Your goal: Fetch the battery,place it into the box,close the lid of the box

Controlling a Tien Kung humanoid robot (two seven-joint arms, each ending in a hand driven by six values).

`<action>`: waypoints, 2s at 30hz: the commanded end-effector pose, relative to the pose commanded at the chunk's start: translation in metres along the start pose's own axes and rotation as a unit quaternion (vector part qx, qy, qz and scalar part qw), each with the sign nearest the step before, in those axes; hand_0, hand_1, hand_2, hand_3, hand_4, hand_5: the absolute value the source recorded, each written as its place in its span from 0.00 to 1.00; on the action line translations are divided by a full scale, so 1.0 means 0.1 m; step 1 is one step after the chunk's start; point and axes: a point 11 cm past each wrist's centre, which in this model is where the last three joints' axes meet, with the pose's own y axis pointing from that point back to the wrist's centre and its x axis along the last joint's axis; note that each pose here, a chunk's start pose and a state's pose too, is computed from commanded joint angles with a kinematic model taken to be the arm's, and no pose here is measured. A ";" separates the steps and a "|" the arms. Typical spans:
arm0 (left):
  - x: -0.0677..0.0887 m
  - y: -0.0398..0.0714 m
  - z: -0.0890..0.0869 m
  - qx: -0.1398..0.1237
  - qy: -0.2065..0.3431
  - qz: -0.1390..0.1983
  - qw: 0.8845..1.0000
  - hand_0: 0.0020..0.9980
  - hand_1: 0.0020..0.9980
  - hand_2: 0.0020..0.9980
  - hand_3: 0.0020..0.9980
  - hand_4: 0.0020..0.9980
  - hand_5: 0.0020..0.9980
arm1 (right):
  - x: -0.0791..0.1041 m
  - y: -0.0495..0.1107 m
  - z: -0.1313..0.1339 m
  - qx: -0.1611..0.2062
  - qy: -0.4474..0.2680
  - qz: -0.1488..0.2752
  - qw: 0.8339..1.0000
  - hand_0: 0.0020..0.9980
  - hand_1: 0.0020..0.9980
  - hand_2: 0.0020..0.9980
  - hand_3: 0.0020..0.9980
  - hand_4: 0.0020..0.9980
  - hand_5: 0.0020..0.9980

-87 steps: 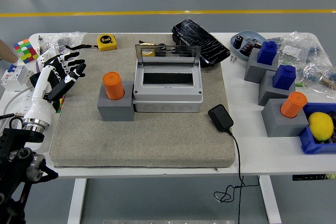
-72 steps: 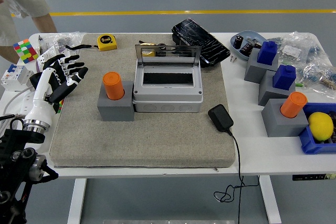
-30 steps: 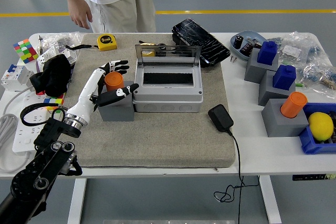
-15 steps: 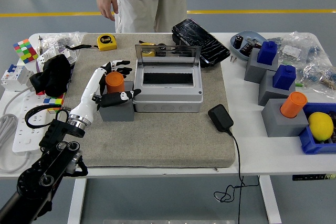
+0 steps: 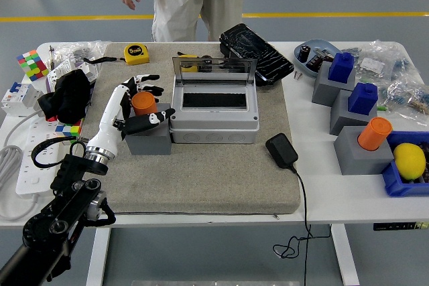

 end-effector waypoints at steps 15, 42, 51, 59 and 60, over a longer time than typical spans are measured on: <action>0.00 -0.04 0.03 -0.015 0.012 0.010 1.000 0.22 0.30 0.32 0.41 0.81 0.00 | 0.02 0.00 -0.02 0.001 0.006 0.002 1.000 0.65 0.65 0.68 0.59 1.00 0.54; -0.01 -0.07 0.09 -0.041 0.015 0.016 0.999 0.10 0.12 0.17 0.29 0.93 0.00 | 0.03 0.00 -0.04 0.005 0.009 0.005 1.000 0.65 0.65 0.68 0.59 1.00 0.54; -0.03 -0.12 0.17 -0.053 0.015 0.013 0.998 0.09 0.11 0.16 0.29 0.89 0.00 | 0.02 0.00 -0.03 0.006 0.008 0.006 1.000 0.65 0.65 0.68 0.59 1.00 0.54; -0.34 -0.28 0.54 -0.079 -0.020 -0.049 0.995 0.08 0.10 0.16 0.29 0.90 0.00 | 0.03 0.00 -0.04 0.008 0.003 0.008 1.000 0.65 0.65 0.68 0.59 1.00 0.54; -0.38 -0.30 0.59 -0.081 -0.029 -0.061 0.994 0.08 0.10 0.16 0.29 0.90 0.00 | 0.03 0.00 -0.04 0.008 0.002 0.008 1.000 0.65 0.65 0.68 0.59 1.00 0.54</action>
